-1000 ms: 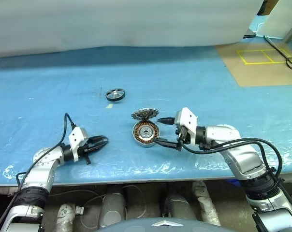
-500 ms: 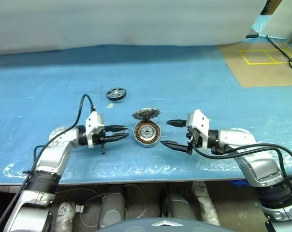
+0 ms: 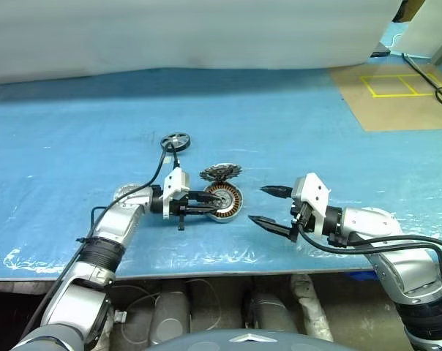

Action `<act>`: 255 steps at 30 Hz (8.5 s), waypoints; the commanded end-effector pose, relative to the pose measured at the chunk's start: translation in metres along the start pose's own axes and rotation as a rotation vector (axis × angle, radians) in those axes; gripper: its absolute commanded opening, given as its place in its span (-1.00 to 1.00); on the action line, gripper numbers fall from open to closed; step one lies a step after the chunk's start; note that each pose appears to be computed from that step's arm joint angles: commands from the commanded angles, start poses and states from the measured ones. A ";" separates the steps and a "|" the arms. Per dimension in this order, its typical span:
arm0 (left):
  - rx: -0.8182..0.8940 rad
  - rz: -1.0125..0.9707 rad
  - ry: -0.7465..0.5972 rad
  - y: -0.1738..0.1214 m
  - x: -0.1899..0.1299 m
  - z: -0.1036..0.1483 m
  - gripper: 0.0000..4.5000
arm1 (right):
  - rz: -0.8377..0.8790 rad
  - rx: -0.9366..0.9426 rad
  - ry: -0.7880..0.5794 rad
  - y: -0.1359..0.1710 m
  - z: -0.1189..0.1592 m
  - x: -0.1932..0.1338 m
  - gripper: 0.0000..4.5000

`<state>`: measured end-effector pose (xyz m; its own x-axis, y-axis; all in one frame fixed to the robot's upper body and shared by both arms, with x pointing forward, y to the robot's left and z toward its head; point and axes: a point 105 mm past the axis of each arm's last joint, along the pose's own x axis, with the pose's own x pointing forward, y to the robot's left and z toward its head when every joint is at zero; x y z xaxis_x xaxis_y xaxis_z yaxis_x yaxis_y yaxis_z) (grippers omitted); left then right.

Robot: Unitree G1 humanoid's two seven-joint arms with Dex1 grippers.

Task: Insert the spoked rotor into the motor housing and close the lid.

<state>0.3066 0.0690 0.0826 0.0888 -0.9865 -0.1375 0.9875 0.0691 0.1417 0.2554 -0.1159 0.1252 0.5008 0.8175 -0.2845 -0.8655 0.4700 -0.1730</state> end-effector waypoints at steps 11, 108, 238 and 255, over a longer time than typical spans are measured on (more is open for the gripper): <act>0.175 0.027 0.047 0.011 0.012 -0.005 -0.69 | -0.031 -0.034 -0.011 -0.002 0.008 -0.004 0.73; -0.130 0.031 0.012 -0.047 -0.057 0.027 0.33 | 0.159 -0.078 -0.004 -0.001 0.000 0.063 -0.99; 0.154 0.566 0.566 0.160 -0.101 0.070 0.33 | -0.126 -0.183 -0.198 -0.045 0.081 0.006 -0.99; 0.207 0.714 0.735 0.175 -0.062 0.050 0.33 | -0.158 -0.168 -0.123 -0.031 0.066 -0.004 -0.99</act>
<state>0.4634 0.1296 0.1562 0.7345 -0.4206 -0.5325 0.6784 0.4763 0.5594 0.2868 -0.1131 0.1812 0.6131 0.7728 -0.1640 -0.7736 0.5451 -0.3231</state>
